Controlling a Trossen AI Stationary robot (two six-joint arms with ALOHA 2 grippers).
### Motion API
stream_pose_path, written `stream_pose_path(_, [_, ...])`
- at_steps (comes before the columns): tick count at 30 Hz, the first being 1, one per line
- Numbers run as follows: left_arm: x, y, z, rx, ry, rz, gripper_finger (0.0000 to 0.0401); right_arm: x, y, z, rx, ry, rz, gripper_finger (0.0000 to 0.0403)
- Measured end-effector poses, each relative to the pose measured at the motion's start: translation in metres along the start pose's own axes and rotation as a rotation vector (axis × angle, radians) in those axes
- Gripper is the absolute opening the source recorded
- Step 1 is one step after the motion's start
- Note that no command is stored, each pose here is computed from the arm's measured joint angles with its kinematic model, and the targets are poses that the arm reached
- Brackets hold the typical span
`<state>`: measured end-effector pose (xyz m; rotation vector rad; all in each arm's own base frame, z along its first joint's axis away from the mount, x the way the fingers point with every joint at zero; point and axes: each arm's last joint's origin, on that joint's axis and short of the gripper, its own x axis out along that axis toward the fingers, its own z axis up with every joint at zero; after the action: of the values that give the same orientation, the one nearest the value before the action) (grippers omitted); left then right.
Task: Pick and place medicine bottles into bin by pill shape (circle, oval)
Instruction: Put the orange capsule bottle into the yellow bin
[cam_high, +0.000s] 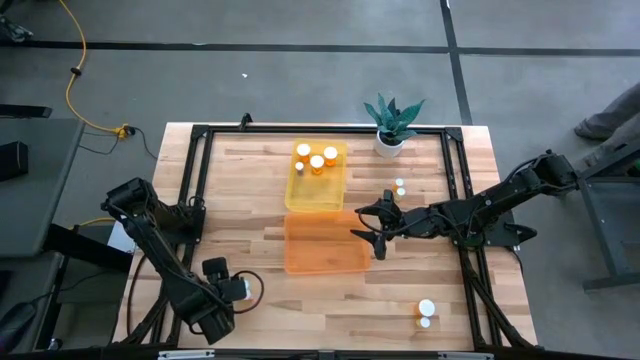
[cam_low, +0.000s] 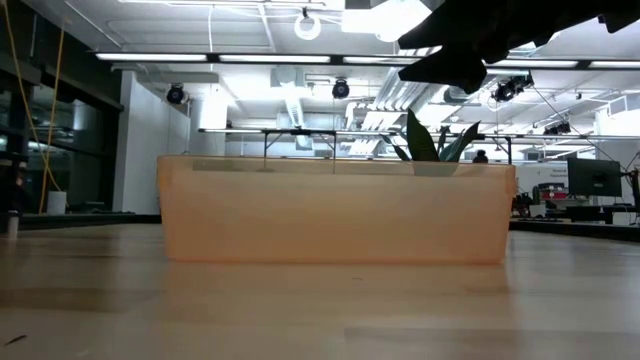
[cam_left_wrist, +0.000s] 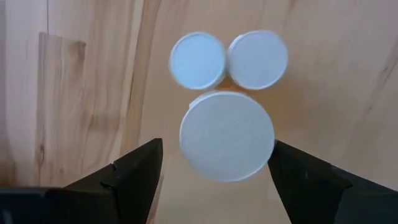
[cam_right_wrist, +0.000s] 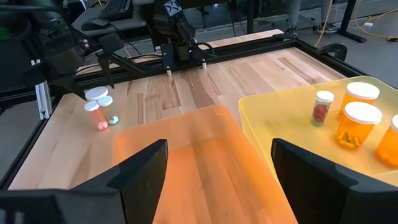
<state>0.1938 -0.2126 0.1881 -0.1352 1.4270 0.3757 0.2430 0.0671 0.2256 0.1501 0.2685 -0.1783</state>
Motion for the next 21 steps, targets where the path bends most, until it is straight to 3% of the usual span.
stream_pose_path(10, [0.0011,-0.0013,0.0028,0.026,-0.009,-0.023,0.0265,0.0000,0.0000,-0.0002,0.000,0.001,0.000,0.0279])
stream_pose_path(21, [0.0017,0.0010,0.0074,0.038,-0.006,-0.019,0.0186,0.0000,0.0000,-0.0002,0.000,0.001,0.000,0.0279])
